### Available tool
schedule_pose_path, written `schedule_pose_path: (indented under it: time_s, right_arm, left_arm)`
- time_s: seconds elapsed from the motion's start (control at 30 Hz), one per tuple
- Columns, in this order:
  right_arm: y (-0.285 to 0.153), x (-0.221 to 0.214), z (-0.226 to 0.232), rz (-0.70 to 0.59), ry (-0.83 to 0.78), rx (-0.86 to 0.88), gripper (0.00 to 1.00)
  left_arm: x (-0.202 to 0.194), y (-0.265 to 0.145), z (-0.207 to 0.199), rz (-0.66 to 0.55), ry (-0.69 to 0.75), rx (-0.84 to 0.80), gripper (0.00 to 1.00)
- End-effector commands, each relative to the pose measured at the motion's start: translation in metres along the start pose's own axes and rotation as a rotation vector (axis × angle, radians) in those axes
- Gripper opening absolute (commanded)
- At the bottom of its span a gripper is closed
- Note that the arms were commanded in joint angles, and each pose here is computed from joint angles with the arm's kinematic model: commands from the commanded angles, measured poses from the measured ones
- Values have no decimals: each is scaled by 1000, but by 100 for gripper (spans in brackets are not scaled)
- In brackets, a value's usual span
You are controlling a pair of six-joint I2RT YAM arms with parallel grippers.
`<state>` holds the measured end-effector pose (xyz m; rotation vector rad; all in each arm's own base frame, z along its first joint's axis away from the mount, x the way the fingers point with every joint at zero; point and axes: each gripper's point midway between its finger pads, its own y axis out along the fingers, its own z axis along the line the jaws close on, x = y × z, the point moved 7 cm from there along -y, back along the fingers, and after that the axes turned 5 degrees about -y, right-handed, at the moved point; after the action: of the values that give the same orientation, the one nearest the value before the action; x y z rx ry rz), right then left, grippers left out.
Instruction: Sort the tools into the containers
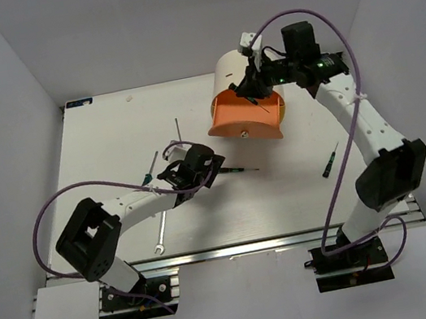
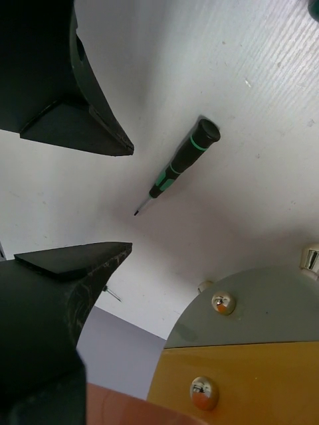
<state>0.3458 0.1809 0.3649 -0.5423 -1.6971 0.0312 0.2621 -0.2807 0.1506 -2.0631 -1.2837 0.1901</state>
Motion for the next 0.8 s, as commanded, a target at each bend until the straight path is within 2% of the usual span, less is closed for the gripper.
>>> schedule_pose_path:
  time_s: [0.0,0.07,0.13,0.17,0.2,0.3,0.4,0.77]
  right_arm:
    - [9,3,-19,2,-85,-48,0]
    - [14,-7,-23,28,-98,-52,0]
    - [18,-16,-25,52,-111,-46,6]
    - [19,-18,-26,60,-109,-43,10]
    - [21,-22,-26,69,-107,-36,21]
    - [21,-30,-21,89,-85,-20,35]
    - [18,-31,-17,92,-86,-26,42]
    - [-6,-20,-2,25,-36,-89,45]
  left_arm:
    - [2,1,-26,0,-54,-71,64]
    - [1,8,-27,-3,-55,-62,64]
    - [1,13,-28,-1,-62,-53,64]
    - [0,15,-27,1,-64,-46,64]
    - [-1,19,-27,3,-73,-37,64]
    - [-4,27,-22,10,-92,7,64]
    - [-7,32,-16,15,-102,57,64]
    - [-20,47,3,54,-86,259,64]
